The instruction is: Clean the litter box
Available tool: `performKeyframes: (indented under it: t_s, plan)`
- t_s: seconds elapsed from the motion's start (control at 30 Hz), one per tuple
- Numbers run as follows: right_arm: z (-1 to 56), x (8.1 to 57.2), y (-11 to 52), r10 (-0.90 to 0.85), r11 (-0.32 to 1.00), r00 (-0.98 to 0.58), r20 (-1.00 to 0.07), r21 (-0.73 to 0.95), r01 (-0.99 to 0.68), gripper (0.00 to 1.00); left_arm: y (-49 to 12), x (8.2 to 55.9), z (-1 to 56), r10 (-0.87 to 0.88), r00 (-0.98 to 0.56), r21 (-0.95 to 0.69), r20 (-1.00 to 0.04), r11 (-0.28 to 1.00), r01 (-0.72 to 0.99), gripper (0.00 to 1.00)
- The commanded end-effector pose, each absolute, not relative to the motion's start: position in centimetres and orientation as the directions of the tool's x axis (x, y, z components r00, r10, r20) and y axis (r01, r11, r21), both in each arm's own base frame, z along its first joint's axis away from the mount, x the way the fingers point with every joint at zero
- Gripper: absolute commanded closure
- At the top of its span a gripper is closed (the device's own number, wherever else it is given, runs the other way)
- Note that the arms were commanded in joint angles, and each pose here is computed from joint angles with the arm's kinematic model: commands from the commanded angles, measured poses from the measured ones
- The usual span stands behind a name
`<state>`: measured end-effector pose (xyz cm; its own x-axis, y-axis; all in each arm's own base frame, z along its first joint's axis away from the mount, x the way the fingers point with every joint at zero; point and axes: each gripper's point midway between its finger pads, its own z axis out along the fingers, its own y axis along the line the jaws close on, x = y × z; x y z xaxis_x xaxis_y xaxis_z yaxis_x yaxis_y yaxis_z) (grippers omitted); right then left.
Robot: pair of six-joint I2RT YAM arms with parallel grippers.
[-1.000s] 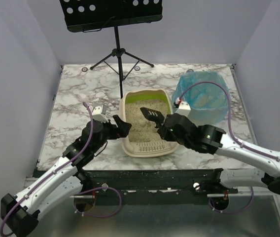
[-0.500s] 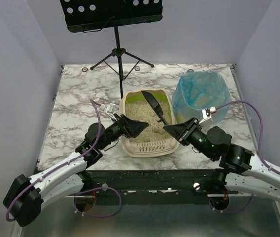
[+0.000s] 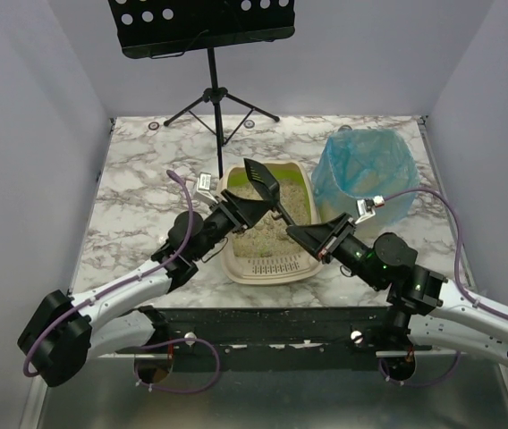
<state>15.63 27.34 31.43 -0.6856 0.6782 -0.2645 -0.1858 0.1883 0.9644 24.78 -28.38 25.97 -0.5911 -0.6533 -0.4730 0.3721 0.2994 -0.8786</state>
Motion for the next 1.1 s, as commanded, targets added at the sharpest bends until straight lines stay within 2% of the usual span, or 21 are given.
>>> performKeyframes:
  t_s: [0.0,0.13,0.17,0.23,0.33,0.37,0.4,0.5,0.57,0.6,0.63,0.7,0.73,0.8,0.83,0.9,0.93,0.97,1.0,1.07]
  plan:
    - [32.9,15.0,28.4,0.657,0.100,-0.721,-0.220,0.973,-0.207,0.99,-28.7,26.2,28.1,-0.718,-0.556,-0.899,-0.419,0.243,0.364,0.37]
    - [32.2,14.9,28.7,0.646,0.103,-0.734,-0.208,0.977,-0.186,1.00,-29.3,26.3,28.3,-0.715,-0.568,-0.902,-0.408,0.220,0.370,0.48]
    - [31.8,14.9,28.8,0.644,0.106,-0.737,-0.204,0.978,-0.179,0.99,-29.4,26.5,28.0,-0.714,-0.572,-0.906,-0.403,0.220,0.363,0.55]
    - [31.4,14.9,28.7,0.648,0.102,-0.738,-0.189,0.981,-0.162,0.99,-29.4,26.5,28.0,-0.717,-0.572,-0.907,-0.399,0.216,0.362,0.61]
    - [30.4,15.2,28.4,0.660,0.116,-0.728,-0.186,0.982,-0.146,0.97,-29.3,26.8,27.5,-0.723,-0.568,-0.911,-0.393,0.224,0.346,0.84]
    - [30.1,15.3,28.3,0.665,0.123,-0.723,-0.186,0.982,-0.140,0.96,-29.2,26.7,27.5,-0.725,-0.566,-0.912,-0.391,0.225,0.342,0.98]
    - [29.8,15.3,28.2,0.669,0.130,-0.719,-0.188,0.982,-0.136,0.94,-29.1,26.9,27.0,-0.725,-0.567,-0.915,-0.391,0.240,0.323,1.00]
    - [29.0,15.6,27.8,0.684,0.148,-0.705,-0.189,0.982,-0.119,0.91,-28.3,27.2,26.0,-0.740,-0.552,-0.923,-0.383,0.285,0.259,1.00]
    - [28.4,15.9,27.5,0.692,0.174,-0.692,-0.206,0.978,-0.117,0.82,-27.4,27.6,26.1,-0.762,-0.518,-0.921,-0.388,0.311,0.233,1.00]
    - [28.3,15.9,27.4,0.692,0.186,-0.688,-0.217,0.975,-0.120,0.74,-27.1,27.7,26.0,-0.767,-0.511,-0.921,-0.389,0.324,0.216,1.00]
    - [27.8,16.1,27.3,0.689,0.217,-0.682,-0.243,0.968,-0.126,0.56,-26.7,27.7,25.1,-0.763,-0.518,-0.920,-0.387,0.355,0.165,1.00]
    - [28.1,16.3,27.1,0.688,0.247,-0.669,-0.281,0.958,-0.148,0.36,-25.7,27.6,23.8,-0.768,-0.512,-0.911,-0.386,0.404,0.082,1.00]
    - [27.6,16.4,26.9,0.673,0.301,-0.657,-0.339,0.937,-0.175,0.17,-25.5,27.7,24.2,-0.777,-0.504,-0.913,-0.378,0.402,0.066,1.00]
    - [27.9,16.6,26.5,0.660,0.353,-0.637,-0.397,0.913,-0.204,0.06,-24.4,27.3,22.9,-0.780,-0.502,-0.898,-0.374,0.440,-0.016,1.00]
    - [27.0,16.8,26.2,0.622,0.436,-0.614,-0.486,0.866,-0.244,0.00,-24.1,27.3,23.0,-0.784,-0.498,-0.896,-0.371,0.443,-0.031,1.00]
    - [26.8,17.0,25.8,0.593,0.491,-0.597,-0.541,0.830,-0.264,0.00,-23.2,26.6,21.6,-0.795,-0.501,-0.882,-0.342,0.455,-0.119,1.00]
    - [26.1,17.0,25.7,0.533,0.552,-0.578,-0.618,0.771,-0.316,0.00,-22.9,26.5,21.4,-0.799,-0.501,-0.878,-0.331,0.456,-0.147,1.00]
    - [26.0,17.0,25.7,0.506,0.574,-0.568,-0.649,0.745,-0.340,0.00,-22.7,26.2,21.2,-0.818,-0.498,-0.882,-0.289,0.430,-0.195,1.00]
    - [25.5,17.0,25.6,0.477,0.596,-0.559,-0.679,0.717,-0.362,0.00,-21.8,25.8,19.8,-0.814,-0.496,-0.847,-0.303,0.468,-0.251,1.00]
    - [25.2,17.0,25.5,0.475,0.597,-0.553,-0.685,0.712,-0.369,0.00,-21.7,25.6,20.1,-0.820,-0.494,-0.838,-0.290,0.466,-0.282,1.00]
